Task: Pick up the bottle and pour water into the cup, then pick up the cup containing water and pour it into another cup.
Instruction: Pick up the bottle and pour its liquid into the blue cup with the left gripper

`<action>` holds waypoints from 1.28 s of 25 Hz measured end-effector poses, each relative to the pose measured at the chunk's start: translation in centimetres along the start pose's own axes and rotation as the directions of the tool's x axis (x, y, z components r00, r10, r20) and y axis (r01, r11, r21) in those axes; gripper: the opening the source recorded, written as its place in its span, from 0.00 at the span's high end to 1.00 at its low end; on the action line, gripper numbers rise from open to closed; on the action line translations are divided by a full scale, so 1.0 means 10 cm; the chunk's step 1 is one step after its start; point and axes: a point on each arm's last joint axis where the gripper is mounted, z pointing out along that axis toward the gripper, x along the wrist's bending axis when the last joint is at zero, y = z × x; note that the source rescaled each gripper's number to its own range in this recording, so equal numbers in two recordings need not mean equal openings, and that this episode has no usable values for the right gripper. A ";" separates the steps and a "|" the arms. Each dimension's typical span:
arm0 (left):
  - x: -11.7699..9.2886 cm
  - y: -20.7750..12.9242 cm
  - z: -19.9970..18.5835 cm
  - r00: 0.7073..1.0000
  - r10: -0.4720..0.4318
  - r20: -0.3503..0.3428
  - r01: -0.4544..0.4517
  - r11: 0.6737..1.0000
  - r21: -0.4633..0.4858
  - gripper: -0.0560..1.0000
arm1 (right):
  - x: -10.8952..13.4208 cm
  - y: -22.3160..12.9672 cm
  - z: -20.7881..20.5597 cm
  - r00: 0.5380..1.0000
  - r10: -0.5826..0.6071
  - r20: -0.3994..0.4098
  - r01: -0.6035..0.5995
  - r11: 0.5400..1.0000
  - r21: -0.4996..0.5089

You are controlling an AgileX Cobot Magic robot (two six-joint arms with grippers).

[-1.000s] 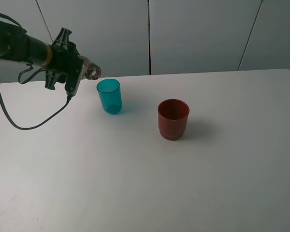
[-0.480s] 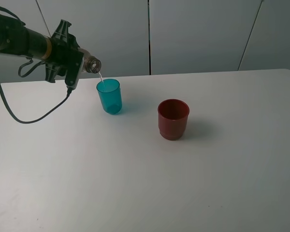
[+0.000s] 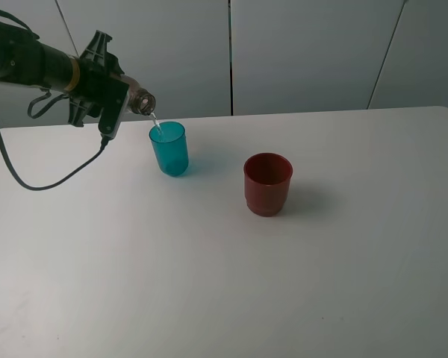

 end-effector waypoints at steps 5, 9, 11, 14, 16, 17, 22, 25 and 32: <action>0.00 0.00 0.00 1.000 0.000 0.000 0.000 1.000 0.000 0.91 | 0.00 0.00 0.00 1.000 -0.006 0.000 0.006 1.000 0.000; -0.02 0.00 0.02 1.000 0.020 0.007 -0.020 1.000 0.000 0.91 | 0.00 0.00 0.00 1.000 -0.006 0.000 0.006 1.000 0.000; -0.06 0.01 0.06 1.000 0.023 0.019 -0.023 1.000 0.000 0.91 | 0.00 0.00 0.00 1.000 -0.006 0.000 0.006 1.000 0.000; -0.11 0.03 0.12 0.999 0.023 0.037 -0.023 1.000 -0.003 0.91 | 0.00 0.00 0.00 1.000 -0.006 0.000 0.006 1.000 0.000; -0.12 0.03 0.16 0.999 0.023 0.039 -0.023 1.000 -0.001 0.91 | 0.00 0.00 0.00 1.000 0.000 0.000 0.000 1.000 0.000; -0.10 0.02 0.16 0.999 0.023 0.034 -0.023 1.000 0.000 0.91 | 0.00 0.00 0.00 1.000 0.000 0.000 0.000 1.000 0.000; -0.07 0.01 0.16 0.999 0.025 0.026 -0.025 1.000 0.003 0.91 | 0.00 0.00 0.00 1.000 0.000 0.000 0.000 1.000 0.000; -0.07 0.02 0.16 0.998 0.051 0.025 -0.051 0.999 0.001 0.91 | 0.00 0.00 0.00 1.000 0.000 0.000 0.000 1.000 0.000; 0.03 0.07 0.16 0.996 0.086 -0.001 -0.086 0.996 -0.003 0.91 | 0.00 0.00 0.00 1.000 0.000 0.000 0.000 1.000 0.000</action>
